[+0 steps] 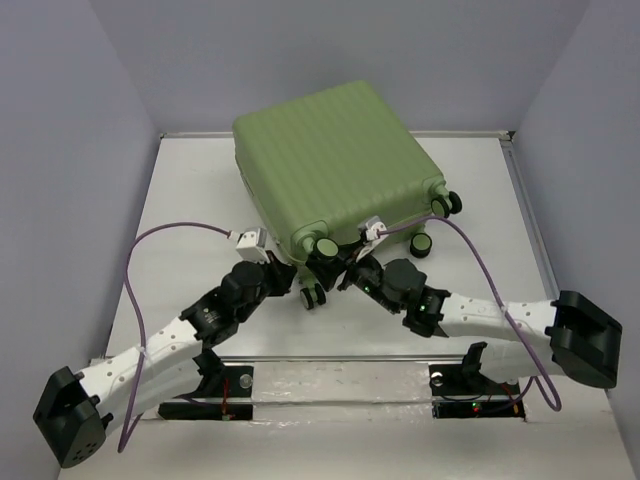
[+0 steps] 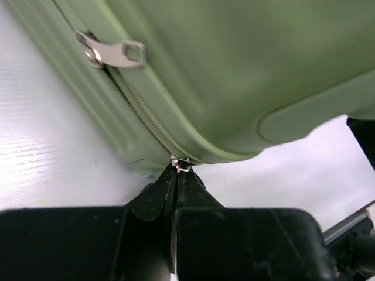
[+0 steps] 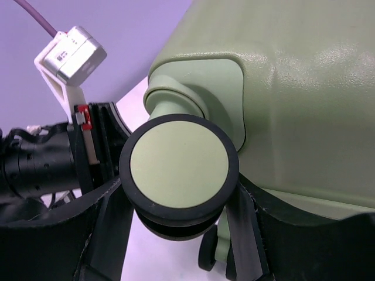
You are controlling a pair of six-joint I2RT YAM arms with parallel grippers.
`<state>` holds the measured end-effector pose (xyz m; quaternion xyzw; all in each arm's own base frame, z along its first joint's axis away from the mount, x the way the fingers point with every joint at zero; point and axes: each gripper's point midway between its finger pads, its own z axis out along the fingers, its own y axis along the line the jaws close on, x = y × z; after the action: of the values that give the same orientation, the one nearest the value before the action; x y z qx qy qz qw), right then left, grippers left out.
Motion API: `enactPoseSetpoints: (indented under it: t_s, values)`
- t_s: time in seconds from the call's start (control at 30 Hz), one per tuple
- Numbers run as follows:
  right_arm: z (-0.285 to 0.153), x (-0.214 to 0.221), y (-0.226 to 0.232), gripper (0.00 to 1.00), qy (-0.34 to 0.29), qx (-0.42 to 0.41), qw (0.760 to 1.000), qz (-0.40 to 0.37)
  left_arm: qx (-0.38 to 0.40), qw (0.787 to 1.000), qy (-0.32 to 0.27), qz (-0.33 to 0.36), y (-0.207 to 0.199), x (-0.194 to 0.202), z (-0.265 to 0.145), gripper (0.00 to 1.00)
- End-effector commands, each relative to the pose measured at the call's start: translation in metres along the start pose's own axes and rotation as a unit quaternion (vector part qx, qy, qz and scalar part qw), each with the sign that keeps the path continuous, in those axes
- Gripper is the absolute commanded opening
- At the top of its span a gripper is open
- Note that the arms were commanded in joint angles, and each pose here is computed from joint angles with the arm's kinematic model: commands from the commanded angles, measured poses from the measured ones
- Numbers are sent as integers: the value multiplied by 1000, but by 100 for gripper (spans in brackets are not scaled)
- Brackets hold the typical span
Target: Pack the luggage
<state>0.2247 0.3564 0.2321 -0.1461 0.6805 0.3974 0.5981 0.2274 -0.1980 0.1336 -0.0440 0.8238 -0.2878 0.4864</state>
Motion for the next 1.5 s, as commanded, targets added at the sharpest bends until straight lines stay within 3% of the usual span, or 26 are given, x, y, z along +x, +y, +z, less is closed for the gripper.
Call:
enactPoseSetpoints:
  t_s: [0.0, 0.13, 0.37, 0.5, 0.57, 0.67, 0.8, 0.9, 1.03, 1.2, 1.27, 1.33, 1.37, 1.4, 1.43, 1.47]
  values:
    - [-21, -44, -2, 7, -67, 1, 998, 18, -94, 992, -80, -20, 41, -40, -12, 6]
    - [-34, -51, 3, 7, -64, -17, 998, 21, -151, 985, -76, -26, 72, -41, -17, 6]
    - [-44, -43, 6, 7, -52, -25, 998, 18, -188, 974, -114, -49, 89, -72, -15, 6]
    - [-48, -43, 10, 7, -51, -35, 998, 15, -185, 968, -149, -82, 92, -99, -13, 6]
    - [-46, -41, 12, 7, -44, -39, 998, 13, -149, 969, -169, -98, 75, -119, -19, 7]
    - [-45, -35, 22, 7, -36, -55, 998, 13, -129, 965, -203, -102, 62, -141, -39, 19]
    - [-36, -27, 34, 7, -27, -65, 997, 8, -153, 933, -306, -109, 58, -195, -113, 45]
    - [-32, -27, 46, 7, -27, -78, 997, 8, -136, 931, -323, -102, 43, -215, -143, 63]
    - [-27, -22, 57, 7, -20, -88, 996, 5, -62, 950, -295, -84, 11, -214, -148, 79]
    - [-22, -12, 70, 7, 8, -103, 995, -6, 41, 962, -262, -64, -29, -208, -149, 82]
    - [-20, -13, 85, 7, 10, -120, 993, -10, 60, 962, -261, -54, -37, -209, -152, 99]
    - [-18, -2, 97, 20, 26, -131, 991, -25, 77, 961, -261, -43, -46, -212, -157, 99]
    - [-14, -8, 104, 34, 19, -127, 991, -29, 80, 961, -261, -39, -47, -213, -159, 99]
    - [-13, -2, 106, 50, 33, -125, 990, -51, 82, 961, -263, -36, -48, -213, -162, 99]
    - [-14, 6, 116, 95, 48, -130, 988, -66, 84, 960, -266, -34, -51, -217, -166, 99]
    - [-11, 1, 115, 100, 50, -107, 989, -90, 81, 960, -265, -31, -51, -217, -169, 99]
